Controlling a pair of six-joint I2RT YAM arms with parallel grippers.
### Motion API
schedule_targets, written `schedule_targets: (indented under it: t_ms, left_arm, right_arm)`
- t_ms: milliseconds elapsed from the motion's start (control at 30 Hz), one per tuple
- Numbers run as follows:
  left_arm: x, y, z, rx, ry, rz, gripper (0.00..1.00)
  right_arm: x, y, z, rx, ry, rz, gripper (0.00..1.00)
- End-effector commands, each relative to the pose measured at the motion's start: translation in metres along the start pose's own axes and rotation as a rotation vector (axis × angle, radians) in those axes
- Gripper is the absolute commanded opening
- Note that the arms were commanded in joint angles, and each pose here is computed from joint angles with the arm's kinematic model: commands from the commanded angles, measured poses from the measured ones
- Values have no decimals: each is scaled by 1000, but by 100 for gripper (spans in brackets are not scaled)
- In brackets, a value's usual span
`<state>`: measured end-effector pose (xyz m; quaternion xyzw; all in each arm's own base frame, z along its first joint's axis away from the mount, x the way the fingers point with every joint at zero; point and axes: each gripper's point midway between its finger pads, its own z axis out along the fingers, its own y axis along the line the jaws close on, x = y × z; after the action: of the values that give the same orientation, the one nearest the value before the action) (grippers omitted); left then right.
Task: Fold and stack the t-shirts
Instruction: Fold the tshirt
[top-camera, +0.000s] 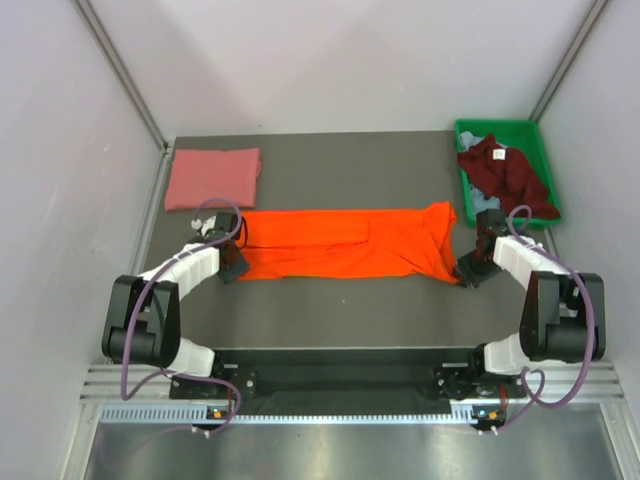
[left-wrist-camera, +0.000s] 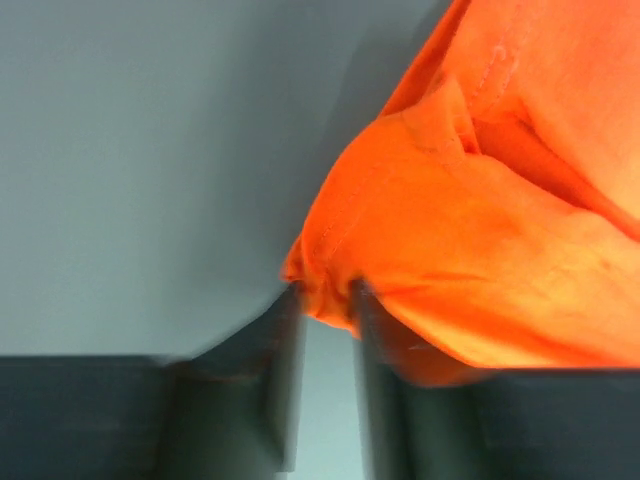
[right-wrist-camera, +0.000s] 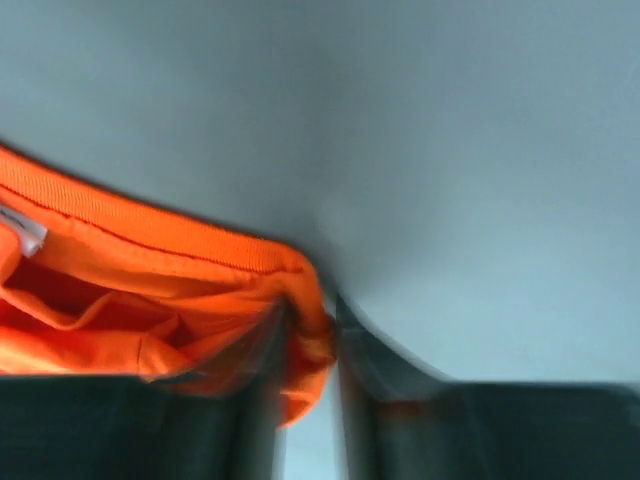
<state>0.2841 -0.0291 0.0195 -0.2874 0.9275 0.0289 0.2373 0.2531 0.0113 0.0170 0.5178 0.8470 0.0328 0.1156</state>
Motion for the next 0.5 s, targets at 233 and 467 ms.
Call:
schedule_targets:
  t_ms: [233, 467]
  left_arm:
    - [-19, 10, -4, -80, -42, 37, 0]
    - [-20, 22, -7, -138, -50, 47, 0]
  right_arm:
    - [-23, -24, 1, 77, -76, -89, 0]
    - [-25, -55, 1, 150, -83, -79, 0]
